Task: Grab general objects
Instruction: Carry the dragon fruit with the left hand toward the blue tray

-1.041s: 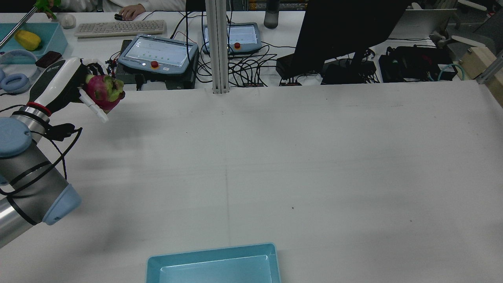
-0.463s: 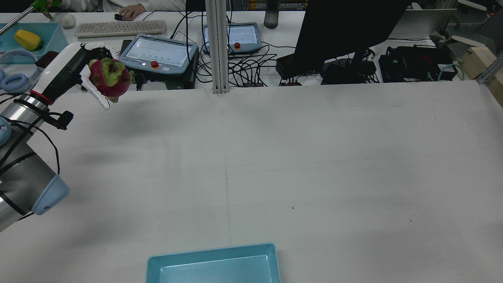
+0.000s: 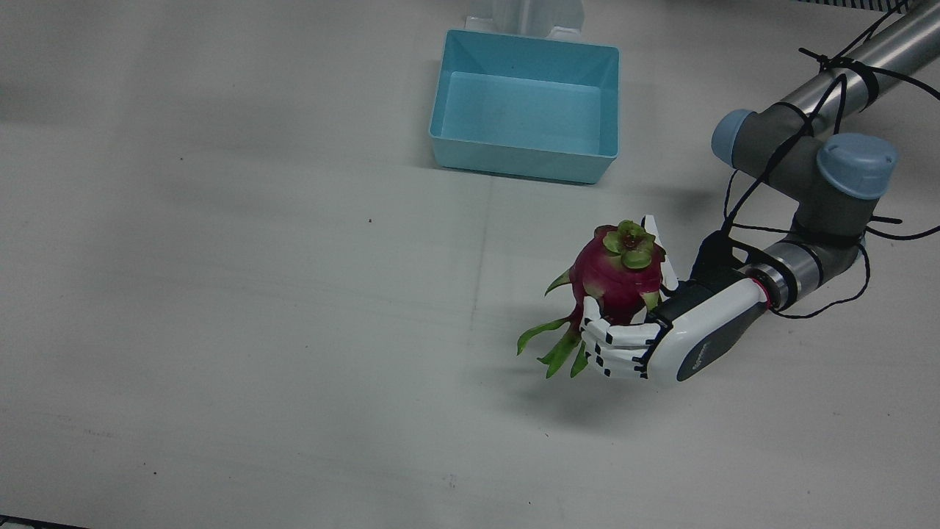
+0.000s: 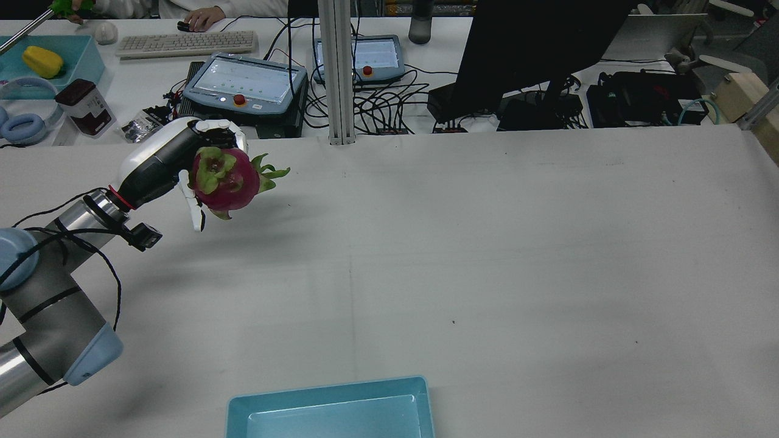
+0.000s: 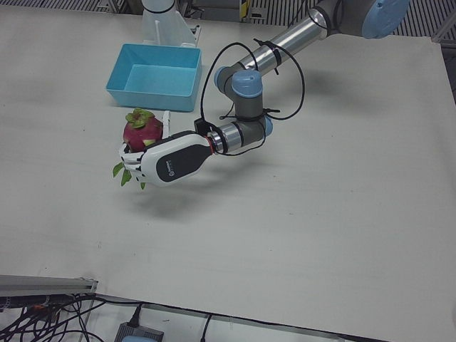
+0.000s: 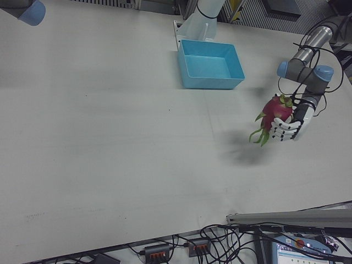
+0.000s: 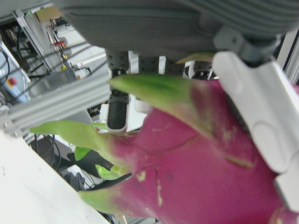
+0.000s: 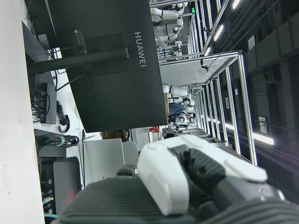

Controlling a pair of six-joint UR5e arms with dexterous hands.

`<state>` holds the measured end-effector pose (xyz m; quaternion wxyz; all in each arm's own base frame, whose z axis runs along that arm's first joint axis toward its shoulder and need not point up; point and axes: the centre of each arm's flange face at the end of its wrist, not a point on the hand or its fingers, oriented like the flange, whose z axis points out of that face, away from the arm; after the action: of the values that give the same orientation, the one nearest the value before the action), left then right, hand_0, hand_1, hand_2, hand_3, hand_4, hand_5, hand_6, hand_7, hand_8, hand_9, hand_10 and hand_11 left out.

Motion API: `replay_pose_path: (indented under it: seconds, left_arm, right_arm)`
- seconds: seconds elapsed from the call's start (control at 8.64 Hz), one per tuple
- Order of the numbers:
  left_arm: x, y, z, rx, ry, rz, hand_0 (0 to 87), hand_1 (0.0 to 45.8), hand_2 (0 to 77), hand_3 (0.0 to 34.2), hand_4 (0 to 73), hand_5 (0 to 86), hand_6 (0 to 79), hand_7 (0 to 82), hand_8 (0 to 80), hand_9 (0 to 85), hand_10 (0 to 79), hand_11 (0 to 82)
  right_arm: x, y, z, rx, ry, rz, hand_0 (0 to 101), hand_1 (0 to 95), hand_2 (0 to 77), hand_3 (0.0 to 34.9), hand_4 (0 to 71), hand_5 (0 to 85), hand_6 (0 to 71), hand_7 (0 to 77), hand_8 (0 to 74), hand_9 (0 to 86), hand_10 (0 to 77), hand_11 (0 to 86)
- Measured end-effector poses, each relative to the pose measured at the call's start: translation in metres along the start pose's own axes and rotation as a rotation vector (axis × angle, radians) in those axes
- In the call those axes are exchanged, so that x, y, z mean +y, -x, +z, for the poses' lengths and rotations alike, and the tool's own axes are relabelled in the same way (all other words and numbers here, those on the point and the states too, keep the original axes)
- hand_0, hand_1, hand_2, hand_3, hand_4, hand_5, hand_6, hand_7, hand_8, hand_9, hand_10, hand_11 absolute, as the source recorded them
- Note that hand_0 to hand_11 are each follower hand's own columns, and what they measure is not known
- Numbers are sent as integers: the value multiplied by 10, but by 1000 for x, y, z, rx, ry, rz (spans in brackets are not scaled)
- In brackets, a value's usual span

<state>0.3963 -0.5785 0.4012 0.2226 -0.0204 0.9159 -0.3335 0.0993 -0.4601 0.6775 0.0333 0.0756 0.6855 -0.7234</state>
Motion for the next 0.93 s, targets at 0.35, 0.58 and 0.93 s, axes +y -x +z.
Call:
replay_pose_path:
  seconds: [0.35,0.58,0.93]
  left_arm:
    - [98,31,20,-65,161,-41,407,0,0,0,240,529,529,502,475,704,398,502]
    - [165,49,22,-119,240,-59,433,0,5,0,245,529,529,502,491,698,398,502]
    - [211,78,0,-157,301,-80,445,0,5,0,245,529,529,502,535,676,398,502]
  right_arm:
    - [1,0,0,0,1,0,0,949,774,0,0,0,0,0,0,5,0,5]
    - [1,0,0,0,2,-1,0,949,774,0,0,0,0,0,0,5,0,5]
    - [1,0,0,0,1,-1,0,949,774,0,0,0,0,0,0,5,0,5]
